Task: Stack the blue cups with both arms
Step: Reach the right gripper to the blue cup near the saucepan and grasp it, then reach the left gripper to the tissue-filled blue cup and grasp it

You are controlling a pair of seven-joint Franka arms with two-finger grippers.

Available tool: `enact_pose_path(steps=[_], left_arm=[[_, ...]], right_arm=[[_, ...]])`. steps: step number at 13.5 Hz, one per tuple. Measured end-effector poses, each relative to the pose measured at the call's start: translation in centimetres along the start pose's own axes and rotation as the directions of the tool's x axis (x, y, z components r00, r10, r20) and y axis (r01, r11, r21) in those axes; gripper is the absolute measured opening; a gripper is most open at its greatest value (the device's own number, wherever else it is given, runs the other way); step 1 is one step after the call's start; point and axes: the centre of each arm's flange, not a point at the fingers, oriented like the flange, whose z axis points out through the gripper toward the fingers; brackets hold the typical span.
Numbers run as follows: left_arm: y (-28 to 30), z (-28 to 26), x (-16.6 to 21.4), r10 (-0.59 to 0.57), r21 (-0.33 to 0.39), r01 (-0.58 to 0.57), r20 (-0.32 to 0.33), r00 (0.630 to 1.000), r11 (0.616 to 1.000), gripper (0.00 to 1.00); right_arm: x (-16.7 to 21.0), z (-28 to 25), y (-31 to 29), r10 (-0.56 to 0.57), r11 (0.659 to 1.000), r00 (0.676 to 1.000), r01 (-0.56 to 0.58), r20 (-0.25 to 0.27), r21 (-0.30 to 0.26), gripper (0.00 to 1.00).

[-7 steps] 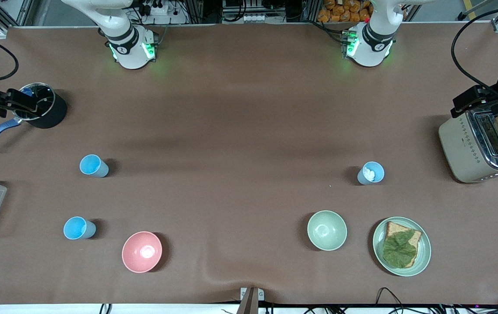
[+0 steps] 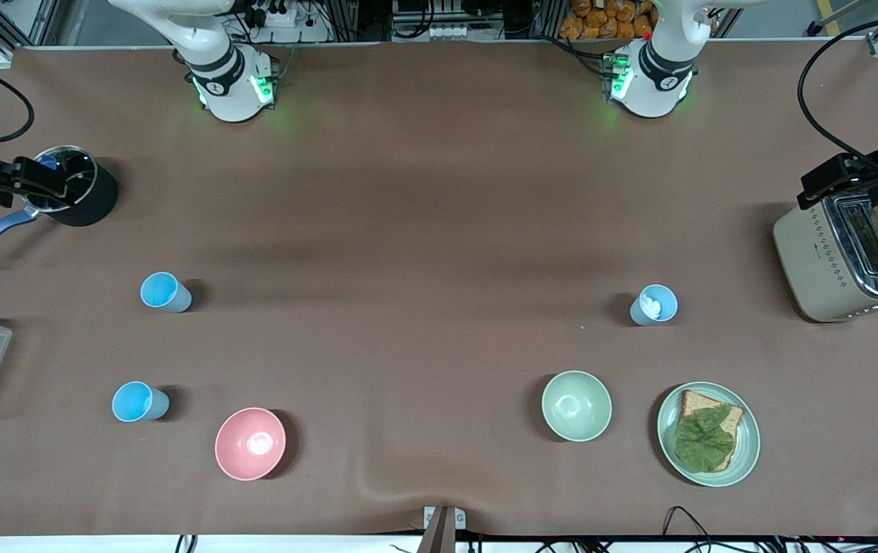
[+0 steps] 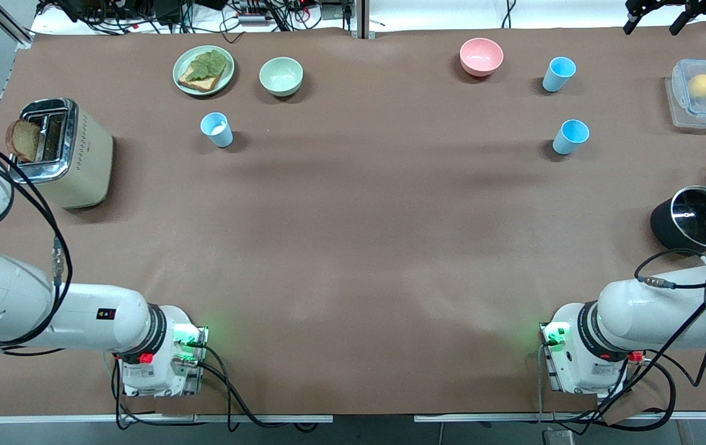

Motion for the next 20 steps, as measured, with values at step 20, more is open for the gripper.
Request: enact_pose_path(steps=[20], left_arm=[[0.0,4.3,2.4,-0.005,0.012,0.004,0.060,0.998,1.000,1.00]], right_arm=[[8.7,35.0,0.9,-0.118,0.993,0.980,0.120,0.161,-0.007,1.00]])
